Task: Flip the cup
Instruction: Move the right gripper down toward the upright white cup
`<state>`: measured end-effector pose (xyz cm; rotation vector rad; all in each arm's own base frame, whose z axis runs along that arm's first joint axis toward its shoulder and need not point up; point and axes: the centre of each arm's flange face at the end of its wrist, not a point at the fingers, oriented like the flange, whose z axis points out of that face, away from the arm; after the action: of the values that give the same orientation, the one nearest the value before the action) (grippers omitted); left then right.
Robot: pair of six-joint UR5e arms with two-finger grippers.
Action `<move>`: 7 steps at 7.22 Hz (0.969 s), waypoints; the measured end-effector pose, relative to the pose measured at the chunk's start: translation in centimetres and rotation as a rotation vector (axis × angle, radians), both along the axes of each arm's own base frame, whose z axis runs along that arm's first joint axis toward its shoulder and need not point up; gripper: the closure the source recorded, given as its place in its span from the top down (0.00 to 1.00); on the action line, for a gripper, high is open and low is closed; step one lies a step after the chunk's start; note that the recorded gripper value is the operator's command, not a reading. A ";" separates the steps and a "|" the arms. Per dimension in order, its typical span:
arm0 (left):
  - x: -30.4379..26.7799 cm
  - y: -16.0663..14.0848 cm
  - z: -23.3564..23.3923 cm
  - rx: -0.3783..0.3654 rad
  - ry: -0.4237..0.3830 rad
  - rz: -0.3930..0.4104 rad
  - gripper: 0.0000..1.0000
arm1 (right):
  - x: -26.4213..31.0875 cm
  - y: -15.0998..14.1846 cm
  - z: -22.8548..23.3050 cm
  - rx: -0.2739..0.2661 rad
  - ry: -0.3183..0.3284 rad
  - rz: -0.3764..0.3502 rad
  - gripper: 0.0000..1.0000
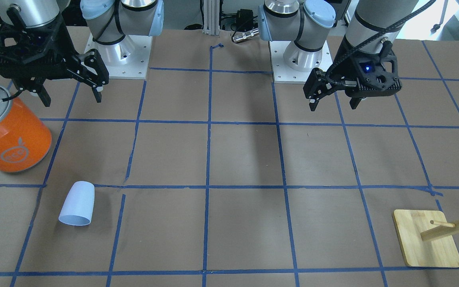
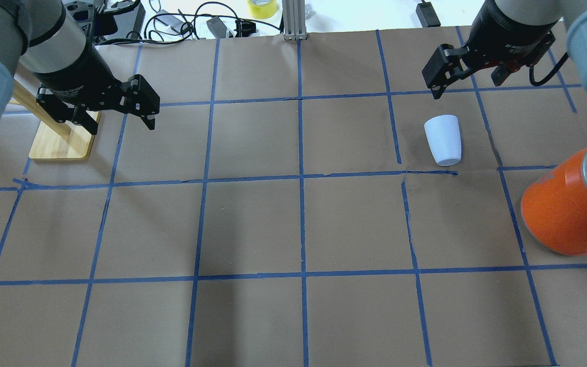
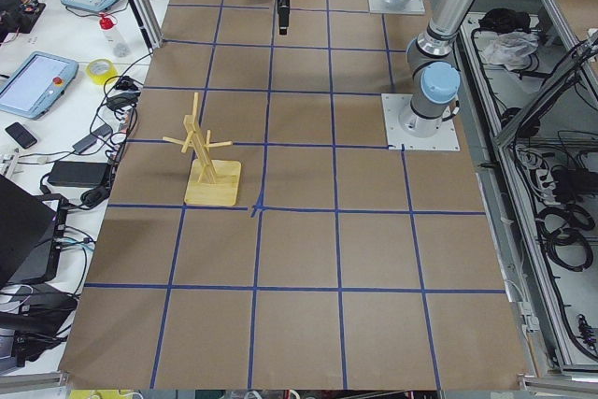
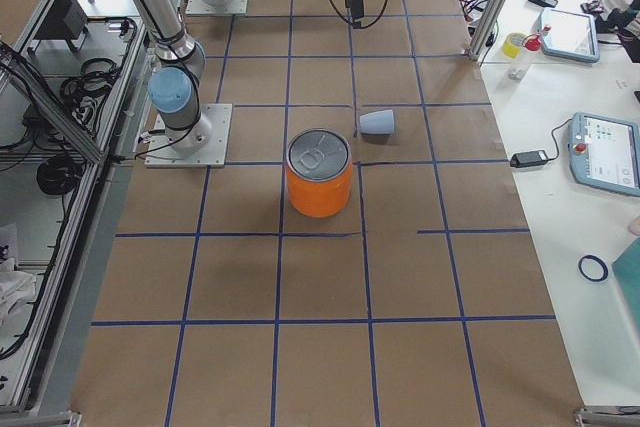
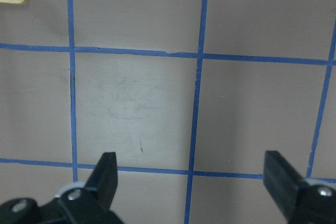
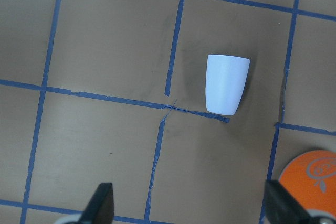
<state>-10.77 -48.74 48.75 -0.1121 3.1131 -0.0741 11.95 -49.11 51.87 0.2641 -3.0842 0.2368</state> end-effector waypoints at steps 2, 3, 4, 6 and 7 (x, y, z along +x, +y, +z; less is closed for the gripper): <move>0.0 0.0 0.1 -0.004 -0.001 -0.001 1.00 | 0.0 0.0 -0.3 0.006 -0.001 -0.001 1.00; -0.1 0.1 0.2 -0.006 -0.002 -0.001 1.00 | 0.0 0.0 -0.5 0.009 -0.001 -0.003 1.00; -0.1 0.1 0.3 -0.009 -0.002 -0.001 1.00 | -0.1 0.0 -0.7 0.014 -0.001 -0.005 1.00; -0.1 0.2 0.4 -0.011 -0.001 -0.001 1.00 | -0.1 0.0 -1.2 0.024 -0.001 -0.006 1.00; -0.1 0.2 0.5 -0.012 -0.001 -0.001 1.00 | -0.2 0.0 -1.5 0.026 -0.001 -0.005 1.00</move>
<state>-10.88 -48.51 49.22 -0.1110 3.1125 -0.0935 11.71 -49.12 50.35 0.2575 -3.0902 0.1969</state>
